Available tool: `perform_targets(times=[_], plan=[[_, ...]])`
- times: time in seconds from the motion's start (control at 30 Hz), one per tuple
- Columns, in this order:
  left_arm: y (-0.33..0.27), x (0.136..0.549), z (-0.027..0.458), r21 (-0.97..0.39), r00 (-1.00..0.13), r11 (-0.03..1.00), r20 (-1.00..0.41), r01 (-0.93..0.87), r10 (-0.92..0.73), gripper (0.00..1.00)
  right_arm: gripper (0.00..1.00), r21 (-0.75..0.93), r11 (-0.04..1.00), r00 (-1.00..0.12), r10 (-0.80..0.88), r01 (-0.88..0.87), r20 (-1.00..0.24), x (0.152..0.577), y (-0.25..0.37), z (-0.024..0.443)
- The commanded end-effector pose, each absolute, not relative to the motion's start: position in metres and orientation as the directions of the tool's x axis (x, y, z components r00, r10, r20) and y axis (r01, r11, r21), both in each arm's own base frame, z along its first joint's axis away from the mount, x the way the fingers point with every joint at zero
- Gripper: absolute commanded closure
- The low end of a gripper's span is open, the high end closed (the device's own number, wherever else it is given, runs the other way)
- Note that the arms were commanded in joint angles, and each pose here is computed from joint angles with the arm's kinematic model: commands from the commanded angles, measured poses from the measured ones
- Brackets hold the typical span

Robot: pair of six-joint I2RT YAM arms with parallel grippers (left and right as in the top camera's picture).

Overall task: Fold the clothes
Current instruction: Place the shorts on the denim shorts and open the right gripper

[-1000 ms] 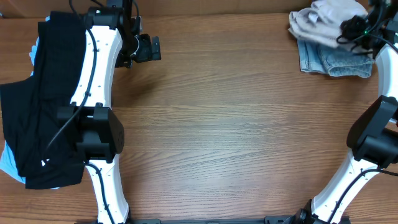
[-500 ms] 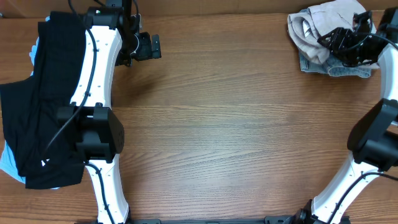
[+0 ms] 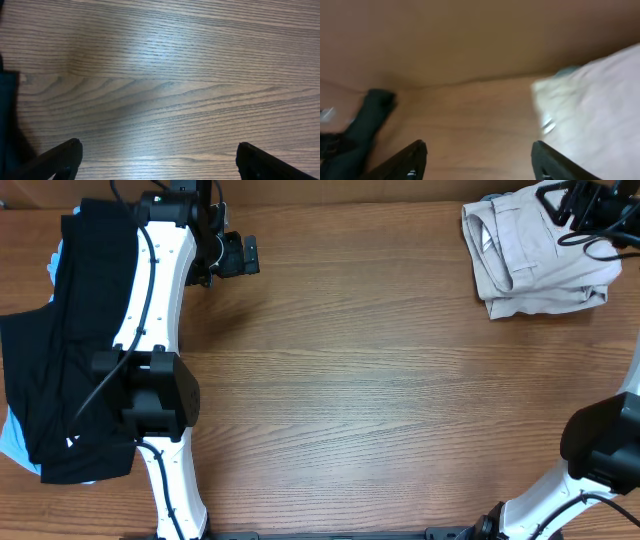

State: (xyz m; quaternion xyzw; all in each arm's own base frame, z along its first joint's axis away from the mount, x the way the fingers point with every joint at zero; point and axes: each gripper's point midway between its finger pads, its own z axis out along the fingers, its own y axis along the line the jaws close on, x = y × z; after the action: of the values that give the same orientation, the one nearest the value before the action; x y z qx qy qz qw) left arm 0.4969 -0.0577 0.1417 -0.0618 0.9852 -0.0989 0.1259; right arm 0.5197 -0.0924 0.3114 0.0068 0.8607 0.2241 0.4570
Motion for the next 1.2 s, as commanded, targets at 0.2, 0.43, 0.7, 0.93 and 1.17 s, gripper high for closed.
perform_targets(times=[0.2,0.43,0.7,0.93,1.17], plan=[[-0.060,0.501,0.148,-0.224,-0.954,0.970,-0.255,-0.097,-0.155,0.00,0.00,0.049,0.983,-0.508,0.134,0.176,-0.851,0.598,-0.191,0.232],[-0.060,0.502,0.149,-0.226,-0.953,0.970,-0.261,-0.096,-0.155,0.00,0.00,0.041,0.976,-0.576,0.159,0.212,-0.802,0.631,-0.210,0.109],[-0.060,0.502,0.149,-0.226,-0.953,0.969,-0.262,-0.095,-0.155,0.00,0.00,-0.036,0.949,-0.653,0.187,0.313,-0.734,0.627,-0.234,0.000],[-0.060,0.502,0.149,-0.226,-0.953,0.969,-0.262,-0.095,-0.155,0.00,0.00,-0.026,0.943,-0.566,0.176,0.331,-0.805,0.640,-0.240,0.058],[-0.060,0.502,0.149,-0.226,-0.953,0.970,-0.262,-0.095,-0.154,0.00,0.00,-0.027,0.943,-0.347,0.095,0.331,-0.933,0.626,-0.229,0.257]])
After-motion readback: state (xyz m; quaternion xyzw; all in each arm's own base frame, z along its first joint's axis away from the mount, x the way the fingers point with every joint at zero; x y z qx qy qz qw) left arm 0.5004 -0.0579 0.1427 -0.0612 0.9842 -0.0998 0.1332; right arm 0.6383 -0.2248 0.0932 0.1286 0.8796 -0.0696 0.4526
